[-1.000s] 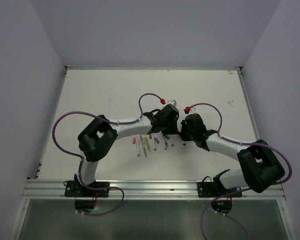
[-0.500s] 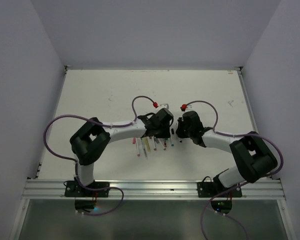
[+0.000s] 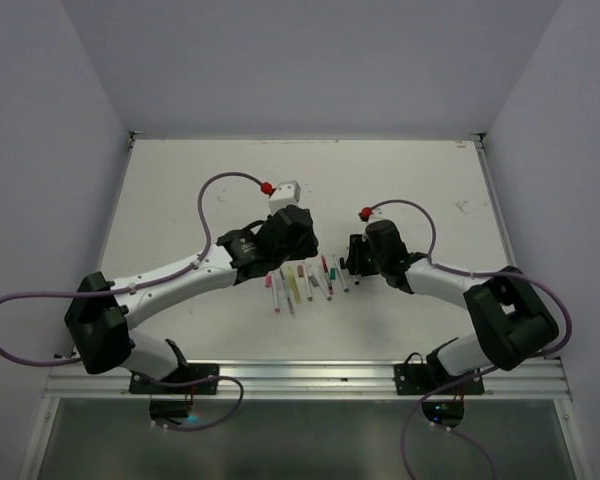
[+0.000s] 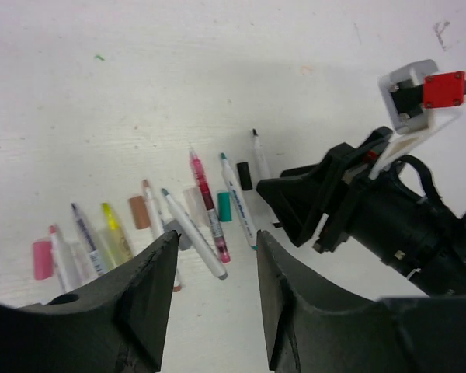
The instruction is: Open the pen caps
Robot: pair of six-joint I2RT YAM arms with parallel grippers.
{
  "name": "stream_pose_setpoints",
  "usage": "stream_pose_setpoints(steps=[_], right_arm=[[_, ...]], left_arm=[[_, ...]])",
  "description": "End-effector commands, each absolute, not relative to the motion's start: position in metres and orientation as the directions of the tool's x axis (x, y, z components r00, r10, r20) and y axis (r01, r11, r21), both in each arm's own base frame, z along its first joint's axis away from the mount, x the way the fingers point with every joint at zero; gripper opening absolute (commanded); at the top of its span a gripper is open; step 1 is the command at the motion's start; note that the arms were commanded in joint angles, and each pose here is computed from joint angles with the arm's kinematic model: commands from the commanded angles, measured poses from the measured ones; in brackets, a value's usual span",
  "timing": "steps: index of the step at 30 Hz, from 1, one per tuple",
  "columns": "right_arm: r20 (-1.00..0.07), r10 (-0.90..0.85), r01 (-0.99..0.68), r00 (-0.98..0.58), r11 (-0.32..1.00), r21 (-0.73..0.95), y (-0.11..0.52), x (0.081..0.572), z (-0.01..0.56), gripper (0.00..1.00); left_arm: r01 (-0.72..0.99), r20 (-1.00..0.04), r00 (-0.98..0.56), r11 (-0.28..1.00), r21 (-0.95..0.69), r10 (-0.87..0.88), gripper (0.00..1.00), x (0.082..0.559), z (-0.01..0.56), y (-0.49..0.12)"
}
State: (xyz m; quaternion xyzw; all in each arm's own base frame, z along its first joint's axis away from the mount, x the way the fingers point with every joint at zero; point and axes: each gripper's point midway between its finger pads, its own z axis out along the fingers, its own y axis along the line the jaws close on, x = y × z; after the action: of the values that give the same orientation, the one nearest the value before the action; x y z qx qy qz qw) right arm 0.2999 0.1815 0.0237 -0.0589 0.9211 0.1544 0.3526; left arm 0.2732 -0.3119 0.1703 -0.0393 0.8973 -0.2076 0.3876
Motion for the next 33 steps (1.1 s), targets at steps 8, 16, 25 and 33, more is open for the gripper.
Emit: stream_pose_setpoints(steps=[8,16,25,33], right_arm=[[-0.771,0.082,-0.101,-0.632,0.977,0.186,0.144,0.297,0.129,0.76],[-0.905,0.122,0.124,-0.407,0.989,0.078,0.065,0.273,0.246,0.99],[-0.978,0.103,0.162,-0.182,0.984,0.074,0.008,0.214,0.332,0.98],[-0.989,0.146,0.157,0.026,0.976,0.148,-0.022,0.173,0.356,0.99]], left_arm=[[-0.122,-0.846,-0.478,0.972,-0.201,-0.235,0.87,0.268,0.214,-0.186],[-0.214,-0.927,-0.289,0.96,-0.183,-0.241,1.0,0.252,0.279,-0.089],[-0.224,-0.965,-0.13,0.955,-0.197,-0.229,1.0,0.209,0.329,-0.022],[-0.246,-0.958,-0.036,0.932,-0.266,-0.283,1.0,0.189,0.329,0.007]])
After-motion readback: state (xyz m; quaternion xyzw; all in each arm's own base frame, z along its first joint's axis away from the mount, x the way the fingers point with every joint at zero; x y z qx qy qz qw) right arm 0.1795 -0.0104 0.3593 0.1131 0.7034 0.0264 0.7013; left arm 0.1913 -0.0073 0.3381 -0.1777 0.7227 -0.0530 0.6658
